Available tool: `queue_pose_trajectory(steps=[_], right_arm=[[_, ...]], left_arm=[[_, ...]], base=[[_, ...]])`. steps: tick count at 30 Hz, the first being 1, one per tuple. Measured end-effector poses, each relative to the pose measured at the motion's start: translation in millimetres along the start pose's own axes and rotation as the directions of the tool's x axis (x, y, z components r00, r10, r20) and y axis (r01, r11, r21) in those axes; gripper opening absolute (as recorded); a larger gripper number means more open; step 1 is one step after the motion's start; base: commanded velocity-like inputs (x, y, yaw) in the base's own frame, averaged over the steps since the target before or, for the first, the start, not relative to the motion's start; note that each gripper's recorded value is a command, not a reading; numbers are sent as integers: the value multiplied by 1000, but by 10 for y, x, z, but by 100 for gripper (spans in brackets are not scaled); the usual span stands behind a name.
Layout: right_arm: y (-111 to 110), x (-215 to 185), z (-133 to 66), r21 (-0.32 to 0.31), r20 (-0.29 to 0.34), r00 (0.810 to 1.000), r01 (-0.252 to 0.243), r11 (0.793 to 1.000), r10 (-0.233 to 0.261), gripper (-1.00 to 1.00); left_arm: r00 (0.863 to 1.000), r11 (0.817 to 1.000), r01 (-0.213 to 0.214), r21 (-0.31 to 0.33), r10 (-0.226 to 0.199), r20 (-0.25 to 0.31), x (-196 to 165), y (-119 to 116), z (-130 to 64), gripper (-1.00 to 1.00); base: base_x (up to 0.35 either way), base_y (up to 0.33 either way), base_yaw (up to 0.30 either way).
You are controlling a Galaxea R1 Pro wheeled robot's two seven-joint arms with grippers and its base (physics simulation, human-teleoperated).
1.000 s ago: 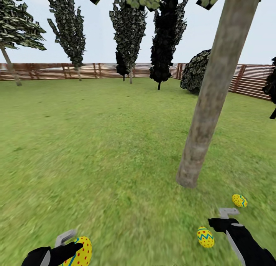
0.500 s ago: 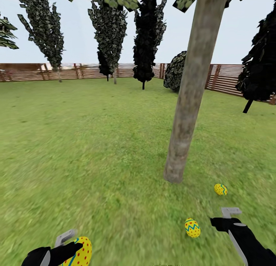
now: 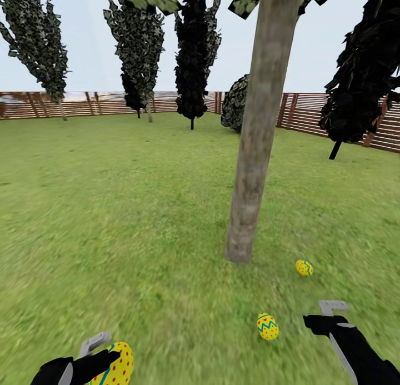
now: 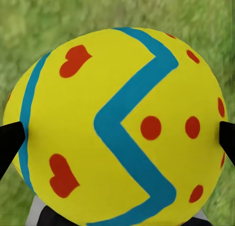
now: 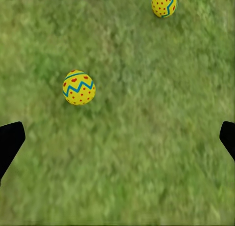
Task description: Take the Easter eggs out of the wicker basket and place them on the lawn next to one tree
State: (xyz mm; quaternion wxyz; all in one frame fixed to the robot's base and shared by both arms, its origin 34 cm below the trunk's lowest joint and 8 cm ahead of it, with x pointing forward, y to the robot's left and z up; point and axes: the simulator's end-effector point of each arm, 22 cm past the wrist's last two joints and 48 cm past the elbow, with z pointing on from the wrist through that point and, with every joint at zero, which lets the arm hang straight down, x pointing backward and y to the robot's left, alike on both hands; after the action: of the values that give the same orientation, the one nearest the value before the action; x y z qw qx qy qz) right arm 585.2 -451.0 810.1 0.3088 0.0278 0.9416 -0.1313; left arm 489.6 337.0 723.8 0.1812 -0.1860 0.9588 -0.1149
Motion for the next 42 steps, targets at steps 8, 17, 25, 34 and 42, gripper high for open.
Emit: queue_pose_trajectory(steps=[8,17,25,34,42], right_arm=[[-1,-9,-1,1,4,1000,-1,1000,1,100],[9,-12,-7,-1,4,1000,0,1000,0,100],[9,-26,-10,0,8,1000,0,1000,0,100],[3,-28,-11,0,8,1000,0,1000,0,100],[11,-14,-8,-1,3,1000,1,1000,-1,100]], left_arm=[[1000,1000,2,2,-2,0,2,-8,1,-100],[1000,1000,4,4,-4,4,-11,-13,-6,-100],[1000,1000,4,4,-4,4,-12,-13,-6,-100],[1000,1000,5,4,-5,4,-11,-13,-6,-100],[1000,1000,4,4,-4,4,-12,-11,-7,-100]], base=[[331,0,-21],[333,0,-263],[333,0,-282],[333,0,-279],[330,0,-33]])
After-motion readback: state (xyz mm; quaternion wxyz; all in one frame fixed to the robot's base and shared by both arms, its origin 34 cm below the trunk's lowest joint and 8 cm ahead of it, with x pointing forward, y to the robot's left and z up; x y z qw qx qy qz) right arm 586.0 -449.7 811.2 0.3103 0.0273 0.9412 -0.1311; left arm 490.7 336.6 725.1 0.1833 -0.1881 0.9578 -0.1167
